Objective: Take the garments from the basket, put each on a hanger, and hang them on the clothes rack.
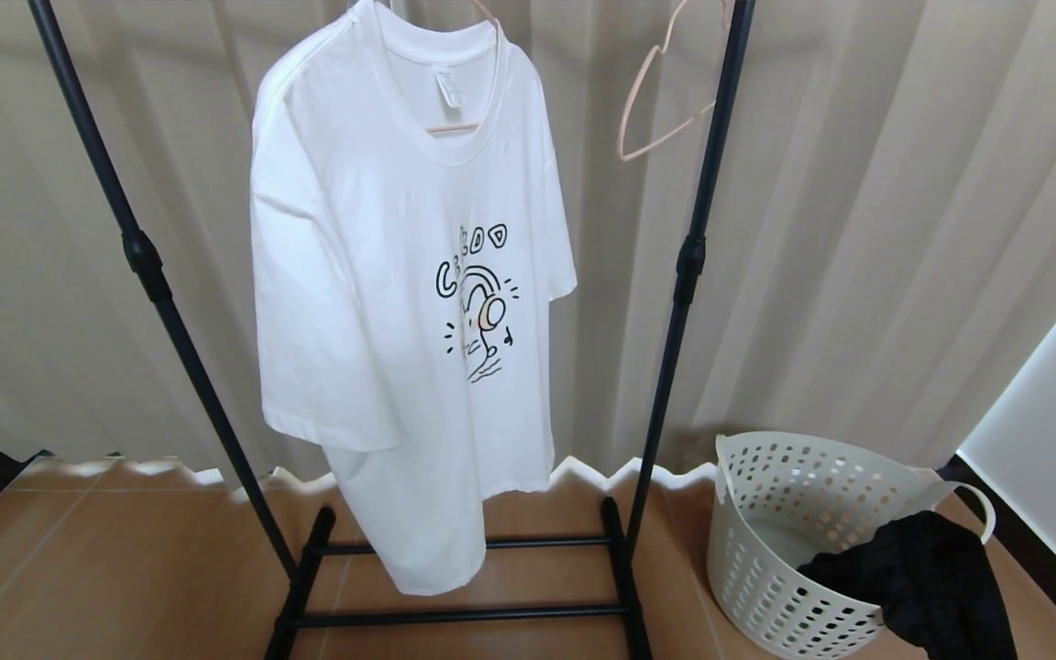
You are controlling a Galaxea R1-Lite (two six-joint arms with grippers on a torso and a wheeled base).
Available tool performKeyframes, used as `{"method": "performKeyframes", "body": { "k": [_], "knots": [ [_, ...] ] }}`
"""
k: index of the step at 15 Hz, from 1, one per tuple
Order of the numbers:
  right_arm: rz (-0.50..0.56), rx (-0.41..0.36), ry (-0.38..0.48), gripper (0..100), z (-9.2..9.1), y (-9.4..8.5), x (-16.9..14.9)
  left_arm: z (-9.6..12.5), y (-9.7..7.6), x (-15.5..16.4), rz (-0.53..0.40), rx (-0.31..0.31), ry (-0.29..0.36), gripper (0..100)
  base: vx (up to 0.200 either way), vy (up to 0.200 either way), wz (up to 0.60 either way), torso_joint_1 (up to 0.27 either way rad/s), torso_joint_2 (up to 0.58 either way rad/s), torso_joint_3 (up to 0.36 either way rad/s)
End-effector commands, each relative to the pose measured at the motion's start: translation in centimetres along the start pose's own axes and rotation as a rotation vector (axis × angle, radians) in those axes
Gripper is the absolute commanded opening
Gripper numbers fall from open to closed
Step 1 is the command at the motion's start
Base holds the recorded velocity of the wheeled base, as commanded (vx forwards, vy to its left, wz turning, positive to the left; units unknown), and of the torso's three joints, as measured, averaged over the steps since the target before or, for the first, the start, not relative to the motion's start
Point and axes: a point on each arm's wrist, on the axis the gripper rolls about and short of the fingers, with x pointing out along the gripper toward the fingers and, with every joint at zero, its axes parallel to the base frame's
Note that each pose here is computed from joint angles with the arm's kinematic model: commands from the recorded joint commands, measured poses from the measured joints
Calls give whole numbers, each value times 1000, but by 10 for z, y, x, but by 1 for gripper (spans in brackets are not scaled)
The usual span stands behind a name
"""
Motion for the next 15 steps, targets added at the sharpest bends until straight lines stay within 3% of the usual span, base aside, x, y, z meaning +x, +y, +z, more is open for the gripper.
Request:
{"method": "performKeyframes", "body": {
  "k": [1, 5, 10, 13, 15],
  "knots": [
    [0, 4, 0, 100, 0, 0, 0, 0, 0, 0, 0, 0, 0, 100, 0, 0, 0, -22, 290, 266],
    [0, -1, 0, 100, 0, 0, 0, 0, 0, 0, 2, 0, 2, 100, 0, 0, 0, 1, 206, 198],
    [0, -1, 0, 100, 0, 0, 0, 0, 0, 0, 2, 0, 2, 100, 0, 0, -600, 1, 20, 18],
    [0, -1, 0, 100, 0, 0, 0, 0, 0, 0, 0, 0, 0, 100, 0, 0, 0, 0, 0, 0],
    [0, -1, 0, 100, 0, 0, 0, 0, 0, 0, 0, 0, 0, 100, 0, 0, -600, -7, 0, 5]
  ]
}}
